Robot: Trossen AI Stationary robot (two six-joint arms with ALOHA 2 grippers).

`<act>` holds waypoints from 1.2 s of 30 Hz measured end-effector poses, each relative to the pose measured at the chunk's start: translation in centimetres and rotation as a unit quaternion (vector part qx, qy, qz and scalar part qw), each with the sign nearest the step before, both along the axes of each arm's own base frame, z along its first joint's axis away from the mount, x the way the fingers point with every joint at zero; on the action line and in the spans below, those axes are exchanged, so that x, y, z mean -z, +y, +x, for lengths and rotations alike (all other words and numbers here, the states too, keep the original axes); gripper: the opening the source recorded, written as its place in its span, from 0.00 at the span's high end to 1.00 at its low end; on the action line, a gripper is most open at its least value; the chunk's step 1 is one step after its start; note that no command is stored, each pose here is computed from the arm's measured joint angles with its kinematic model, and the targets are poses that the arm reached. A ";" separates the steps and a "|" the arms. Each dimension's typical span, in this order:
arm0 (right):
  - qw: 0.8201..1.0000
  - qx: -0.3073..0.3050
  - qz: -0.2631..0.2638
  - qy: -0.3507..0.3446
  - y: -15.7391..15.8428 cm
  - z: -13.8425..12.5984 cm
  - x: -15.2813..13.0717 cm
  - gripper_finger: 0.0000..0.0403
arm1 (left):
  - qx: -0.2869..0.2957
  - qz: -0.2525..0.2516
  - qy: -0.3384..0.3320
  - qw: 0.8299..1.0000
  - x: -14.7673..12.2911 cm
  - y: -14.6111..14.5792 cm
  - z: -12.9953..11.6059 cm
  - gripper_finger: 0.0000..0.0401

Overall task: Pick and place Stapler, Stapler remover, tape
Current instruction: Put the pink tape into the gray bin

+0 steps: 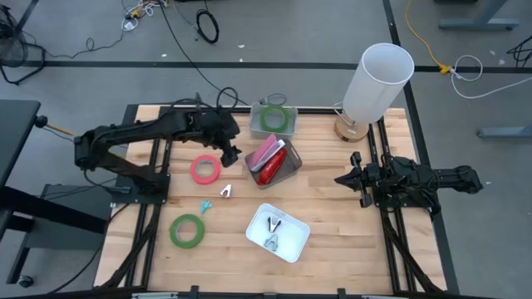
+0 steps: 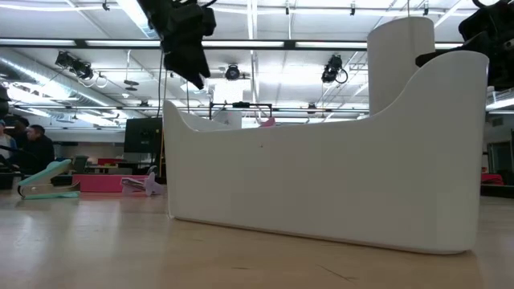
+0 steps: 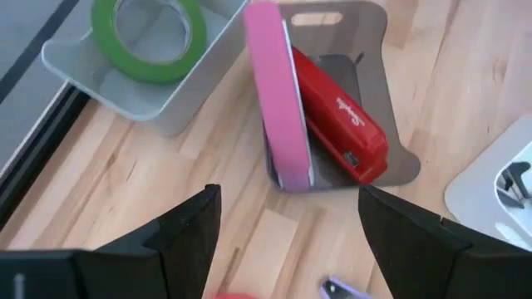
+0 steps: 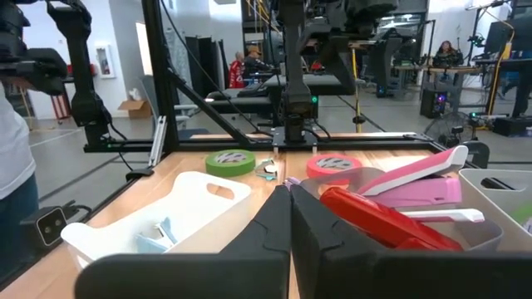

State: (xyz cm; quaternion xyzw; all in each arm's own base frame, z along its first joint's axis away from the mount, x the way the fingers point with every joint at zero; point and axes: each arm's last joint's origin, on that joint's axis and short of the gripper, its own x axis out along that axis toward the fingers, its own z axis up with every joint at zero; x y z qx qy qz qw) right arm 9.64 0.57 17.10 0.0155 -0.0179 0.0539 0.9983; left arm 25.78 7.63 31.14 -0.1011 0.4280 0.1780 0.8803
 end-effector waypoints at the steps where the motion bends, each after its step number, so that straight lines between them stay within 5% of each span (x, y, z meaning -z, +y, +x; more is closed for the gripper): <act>1: 1.000 0.000 0.000 0.000 0.0 0.0 0.0 1.00 | 0.001 -0.001 0.003 1.000 0.1 -0.1 -0.2 0.29; 18: 1.000 0.000 0.000 0.000 0.0 0.0 0.0 1.00 | -0.080 -0.092 0.156 0.980 5.9 -2.1 -3.0 0.29; 36: 1.000 0.000 0.000 0.000 0.0 0.0 0.0 1.00 | -0.103 -0.116 0.233 0.960 11.4 -4.1 -5.1 0.29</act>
